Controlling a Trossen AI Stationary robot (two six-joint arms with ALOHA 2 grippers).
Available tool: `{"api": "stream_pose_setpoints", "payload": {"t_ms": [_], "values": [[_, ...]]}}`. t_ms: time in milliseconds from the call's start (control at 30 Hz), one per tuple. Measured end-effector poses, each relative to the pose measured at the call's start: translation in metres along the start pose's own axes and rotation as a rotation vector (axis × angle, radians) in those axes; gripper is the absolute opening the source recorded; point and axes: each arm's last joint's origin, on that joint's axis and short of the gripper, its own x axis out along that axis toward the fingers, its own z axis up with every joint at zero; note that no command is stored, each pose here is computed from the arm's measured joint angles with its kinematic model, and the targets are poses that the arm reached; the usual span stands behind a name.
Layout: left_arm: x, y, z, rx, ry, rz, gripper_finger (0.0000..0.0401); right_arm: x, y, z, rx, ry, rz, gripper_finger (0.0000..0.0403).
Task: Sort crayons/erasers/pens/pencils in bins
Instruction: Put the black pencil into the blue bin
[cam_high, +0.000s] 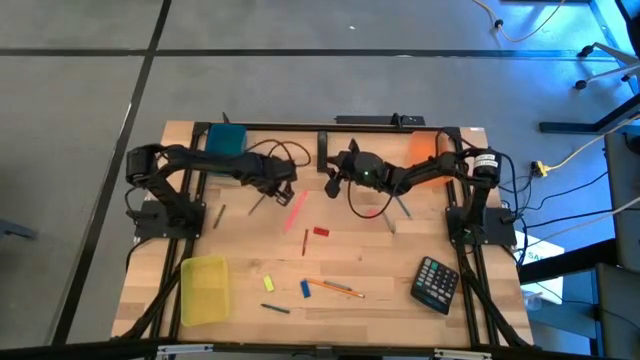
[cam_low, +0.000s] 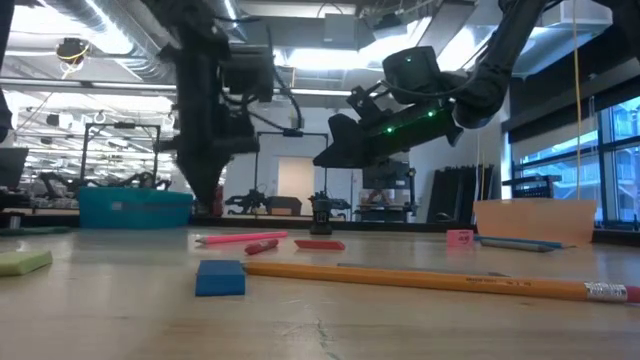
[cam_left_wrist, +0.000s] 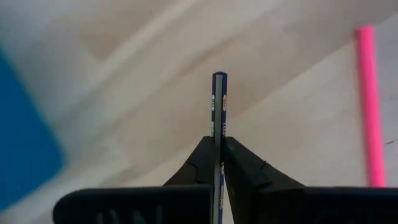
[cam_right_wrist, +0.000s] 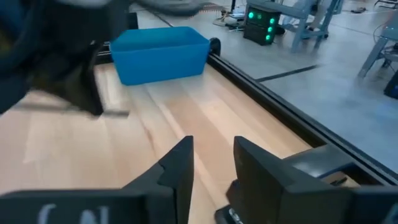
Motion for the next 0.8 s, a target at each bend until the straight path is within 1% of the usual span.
{"api": "stream_pose_setpoints", "payload": {"t_ms": [133, 233, 300, 400, 467, 533, 600, 667, 800], "values": [[-0.027, 0.010, 0.025, 0.051, -0.026, 0.076, 0.0010, 0.000, 0.002, 0.000, -0.023, -0.005, 0.006, 0.0107], [-0.041, 0.029, 0.046, 0.070, -0.056, 0.166, 0.0010, 0.000, 0.002, 0.000, -0.023, -0.005, 0.005, 0.0104], [-0.048, 0.045, 0.060, 0.046, -0.070, 0.214, 0.0010, 0.000, 0.002, 0.000, -0.023, -0.005, 0.004, 0.0104], [-0.049, 0.073, 0.076, 0.008, -0.073, 0.276, 0.0010, 0.000, 0.002, 0.000, -0.022, -0.005, 0.004, 0.0104], [-0.048, 0.092, 0.084, -0.033, -0.085, 0.355, 0.0010, 0.000, 0.002, 0.001, -0.022, -0.005, 0.004, 0.0104], [-0.044, 0.108, 0.088, -0.076, -0.084, 0.425, 0.0010, 0.000, 0.002, 0.000, -0.024, 0.005, 0.005, 0.0104], [-0.039, 0.121, 0.088, -0.115, -0.064, 0.455, 0.0010, -0.001, 0.004, -0.003, -0.027, 0.030, 0.010, 0.0103], [-0.033, 0.129, 0.086, -0.153, -0.037, 0.456, 0.0010, -0.002, 0.008, -0.005, -0.034, 0.045, 0.018, 0.0103], [-0.019, 0.135, 0.076, -0.198, 0.024, 0.438, 0.0011, -0.004, 0.019, -0.007, -0.047, 0.063, 0.051, 0.0103]]}}
